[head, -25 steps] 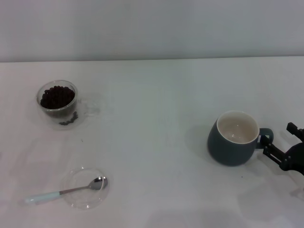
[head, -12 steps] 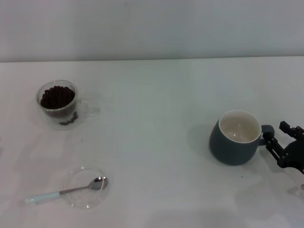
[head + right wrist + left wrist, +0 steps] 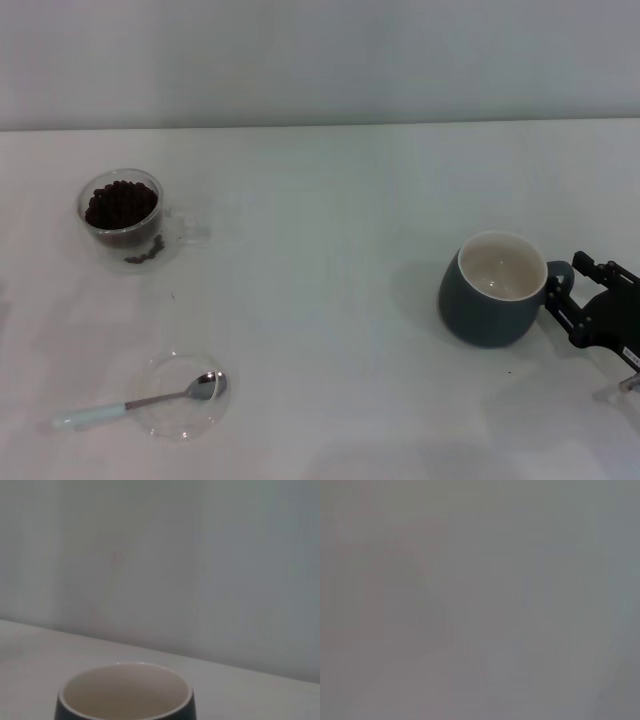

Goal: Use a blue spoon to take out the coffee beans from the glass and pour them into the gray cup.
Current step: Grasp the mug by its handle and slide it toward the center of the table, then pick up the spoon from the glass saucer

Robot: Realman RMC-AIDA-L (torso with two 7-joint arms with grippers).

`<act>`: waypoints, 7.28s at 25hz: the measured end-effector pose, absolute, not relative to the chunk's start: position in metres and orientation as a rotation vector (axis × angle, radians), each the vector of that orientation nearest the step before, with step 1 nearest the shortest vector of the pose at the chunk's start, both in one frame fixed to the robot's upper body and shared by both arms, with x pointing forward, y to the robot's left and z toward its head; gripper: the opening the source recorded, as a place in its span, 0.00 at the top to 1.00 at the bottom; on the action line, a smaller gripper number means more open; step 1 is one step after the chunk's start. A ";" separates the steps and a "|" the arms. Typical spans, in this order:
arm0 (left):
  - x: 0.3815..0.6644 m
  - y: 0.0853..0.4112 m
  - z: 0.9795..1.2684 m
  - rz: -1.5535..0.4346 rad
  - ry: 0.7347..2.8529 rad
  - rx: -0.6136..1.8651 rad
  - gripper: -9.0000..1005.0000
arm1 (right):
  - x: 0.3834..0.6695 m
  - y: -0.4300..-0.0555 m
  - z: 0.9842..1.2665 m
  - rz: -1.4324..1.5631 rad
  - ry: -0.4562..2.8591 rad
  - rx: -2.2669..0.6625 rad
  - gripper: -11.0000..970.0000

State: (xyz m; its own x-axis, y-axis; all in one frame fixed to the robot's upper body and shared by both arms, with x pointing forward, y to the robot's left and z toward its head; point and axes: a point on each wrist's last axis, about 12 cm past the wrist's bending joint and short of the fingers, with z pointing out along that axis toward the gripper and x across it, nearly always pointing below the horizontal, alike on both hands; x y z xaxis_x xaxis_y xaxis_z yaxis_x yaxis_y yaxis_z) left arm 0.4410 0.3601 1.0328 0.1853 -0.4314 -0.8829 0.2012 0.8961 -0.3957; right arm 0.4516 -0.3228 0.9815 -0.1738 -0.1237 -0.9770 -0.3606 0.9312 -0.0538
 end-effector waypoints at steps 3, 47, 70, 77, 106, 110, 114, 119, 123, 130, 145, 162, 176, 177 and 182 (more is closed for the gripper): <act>0.444 0.360 1.033 -0.451 1.315 -0.206 0.36 | 0.455 -0.322 0.981 0.216 1.753 -0.372 0.50; 0.458 0.358 1.034 -0.421 1.325 -0.207 0.36 | 0.477 -0.276 0.992 0.365 1.684 -0.520 0.82; 0.457 0.355 1.033 -0.424 1.328 -0.195 0.36 | 0.472 -0.224 0.993 0.520 1.632 -0.722 0.81; 0.454 0.356 1.033 -0.418 1.327 -0.197 0.36 | 0.474 -0.220 0.993 0.509 1.622 -0.773 0.81; 0.452 0.362 1.033 -0.397 1.324 -0.212 0.36 | 0.483 -0.230 0.991 0.436 1.647 -0.790 0.50; 0.452 0.363 1.033 -0.391 1.321 -0.217 0.36 | 0.483 -0.232 0.990 0.430 1.655 -0.792 0.49; 0.455 0.362 1.035 -0.384 1.318 -0.206 0.36 | 0.483 -0.237 0.988 0.415 1.668 -0.785 0.48; 0.456 0.362 1.035 -0.373 1.316 -0.200 0.36 | 0.481 -0.241 0.986 0.402 1.684 -0.783 0.48; 0.455 0.364 1.035 -0.363 1.311 -0.211 0.36 | 0.479 -0.245 0.984 0.379 1.684 -0.797 0.48; 0.454 0.367 1.035 -0.331 1.307 -0.209 0.36 | 0.474 -0.252 0.980 0.364 1.701 -0.797 0.48; 0.452 0.365 1.034 -0.311 1.309 -0.197 0.36 | 0.464 -0.268 0.981 0.364 1.669 -0.786 0.47; 0.455 0.369 1.034 -0.248 1.308 -0.204 0.36 | 0.442 -0.280 0.982 0.413 1.630 -0.762 0.47; 0.464 0.364 1.035 -0.251 1.305 -0.201 0.36 | 0.407 -0.317 0.997 0.438 1.546 -0.598 0.47; 0.464 0.363 1.035 -0.252 1.306 -0.202 0.36 | 0.406 -0.322 1.000 0.426 1.526 -0.576 0.47; 0.458 0.357 1.031 -0.313 1.309 -0.239 0.36 | 0.407 -0.339 1.018 0.368 1.412 -0.473 0.47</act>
